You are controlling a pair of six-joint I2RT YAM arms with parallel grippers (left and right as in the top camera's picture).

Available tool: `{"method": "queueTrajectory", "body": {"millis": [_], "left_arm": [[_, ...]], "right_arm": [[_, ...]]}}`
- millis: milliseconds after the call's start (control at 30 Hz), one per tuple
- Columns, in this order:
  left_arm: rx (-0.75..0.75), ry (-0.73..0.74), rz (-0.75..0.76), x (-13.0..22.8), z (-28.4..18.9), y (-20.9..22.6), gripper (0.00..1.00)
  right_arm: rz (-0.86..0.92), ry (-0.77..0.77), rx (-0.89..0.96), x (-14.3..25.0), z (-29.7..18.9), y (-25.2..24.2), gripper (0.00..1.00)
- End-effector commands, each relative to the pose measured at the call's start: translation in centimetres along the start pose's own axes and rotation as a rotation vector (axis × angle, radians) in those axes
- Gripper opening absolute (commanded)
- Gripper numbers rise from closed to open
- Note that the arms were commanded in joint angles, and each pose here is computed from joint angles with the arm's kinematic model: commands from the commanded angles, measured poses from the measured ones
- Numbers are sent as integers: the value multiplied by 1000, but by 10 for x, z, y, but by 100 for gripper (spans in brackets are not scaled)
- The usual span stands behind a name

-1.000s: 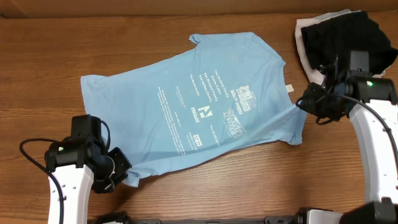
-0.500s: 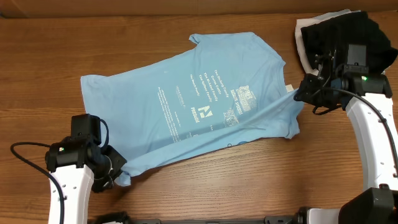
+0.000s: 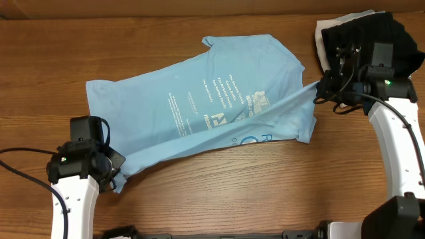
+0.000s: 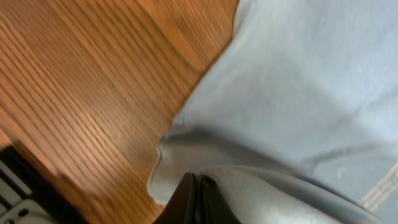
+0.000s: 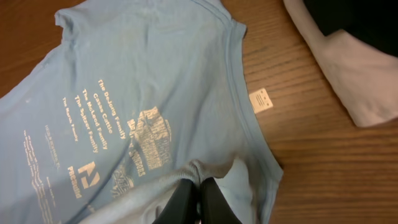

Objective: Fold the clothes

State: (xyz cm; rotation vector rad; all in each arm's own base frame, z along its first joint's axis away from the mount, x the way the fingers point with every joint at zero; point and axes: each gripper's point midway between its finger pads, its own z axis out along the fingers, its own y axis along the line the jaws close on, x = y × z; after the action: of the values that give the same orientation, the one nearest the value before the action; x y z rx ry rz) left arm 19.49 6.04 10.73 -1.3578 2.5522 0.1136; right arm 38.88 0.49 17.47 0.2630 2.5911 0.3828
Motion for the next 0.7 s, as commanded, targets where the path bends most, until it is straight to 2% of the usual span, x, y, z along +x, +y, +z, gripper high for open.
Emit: {"method": "queueTrajectory", "body": {"millis": [0, 267, 567, 667], "left_arm": [[-74, -54, -38, -14, 7, 10, 4], [-116, -73, -34, -31, 32, -1, 4], [-126, -64, -30, -41, 65, -18, 4], [-123, -68, -30, -45, 74, -23, 9]], "right_arm": [[-33, 1, -22, -3, 10, 6, 4], [-61, -29, -32, -14, 25, 8, 4], [-140, 37, -59, -3, 75, 26, 4], [-149, 58, -63, 1, 90, 29, 4]]}}
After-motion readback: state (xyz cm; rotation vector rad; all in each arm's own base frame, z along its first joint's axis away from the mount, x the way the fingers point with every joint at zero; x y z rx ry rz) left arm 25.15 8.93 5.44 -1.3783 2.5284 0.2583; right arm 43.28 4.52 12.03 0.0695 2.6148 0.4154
